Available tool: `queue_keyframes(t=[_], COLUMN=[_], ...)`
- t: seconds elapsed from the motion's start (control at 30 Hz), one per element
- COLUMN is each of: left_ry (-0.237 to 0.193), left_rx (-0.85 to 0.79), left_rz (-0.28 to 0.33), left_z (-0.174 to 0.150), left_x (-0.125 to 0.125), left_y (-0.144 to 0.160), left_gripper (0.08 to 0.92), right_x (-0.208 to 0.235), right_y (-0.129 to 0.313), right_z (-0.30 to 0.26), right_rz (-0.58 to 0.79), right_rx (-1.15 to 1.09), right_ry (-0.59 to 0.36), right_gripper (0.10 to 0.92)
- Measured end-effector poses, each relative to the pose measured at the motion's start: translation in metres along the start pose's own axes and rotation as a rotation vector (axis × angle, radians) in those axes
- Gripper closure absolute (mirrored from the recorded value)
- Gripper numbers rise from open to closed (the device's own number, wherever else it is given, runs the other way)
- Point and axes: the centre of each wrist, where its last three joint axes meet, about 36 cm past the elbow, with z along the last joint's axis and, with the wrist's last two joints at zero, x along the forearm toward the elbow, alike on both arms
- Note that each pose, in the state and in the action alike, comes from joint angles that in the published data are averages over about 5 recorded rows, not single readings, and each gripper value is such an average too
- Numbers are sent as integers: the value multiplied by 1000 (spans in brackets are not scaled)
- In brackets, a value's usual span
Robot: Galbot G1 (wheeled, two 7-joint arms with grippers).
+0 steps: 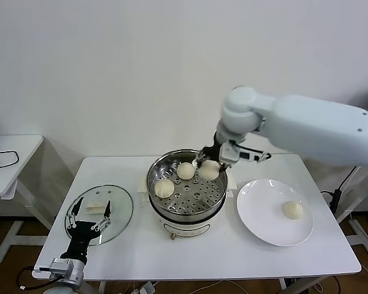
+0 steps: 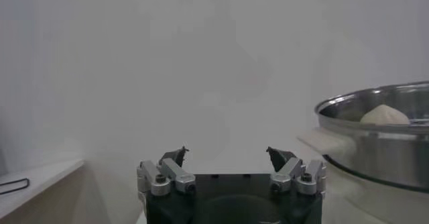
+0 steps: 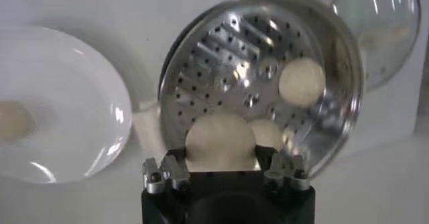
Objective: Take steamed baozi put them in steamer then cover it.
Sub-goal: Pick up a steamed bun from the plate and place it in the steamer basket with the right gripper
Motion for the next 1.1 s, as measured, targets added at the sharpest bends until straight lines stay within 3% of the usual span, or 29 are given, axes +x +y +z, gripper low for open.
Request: queue_keyframes(t=[0.37,1.1], left_ry=[16,33], left_rx=[-4,-12], left_rz=[-9,-15], left_z=[8,15], left_x=[-3,0], left_y=[7,14], left_gripper=[177,177], right_x=[-38,-88], right_y=[-32,-56], right_z=[-21,-33], right_rz=[9,-16], right_rx=[129,161], right_ry=[-71,-148], right_gripper=[310,285])
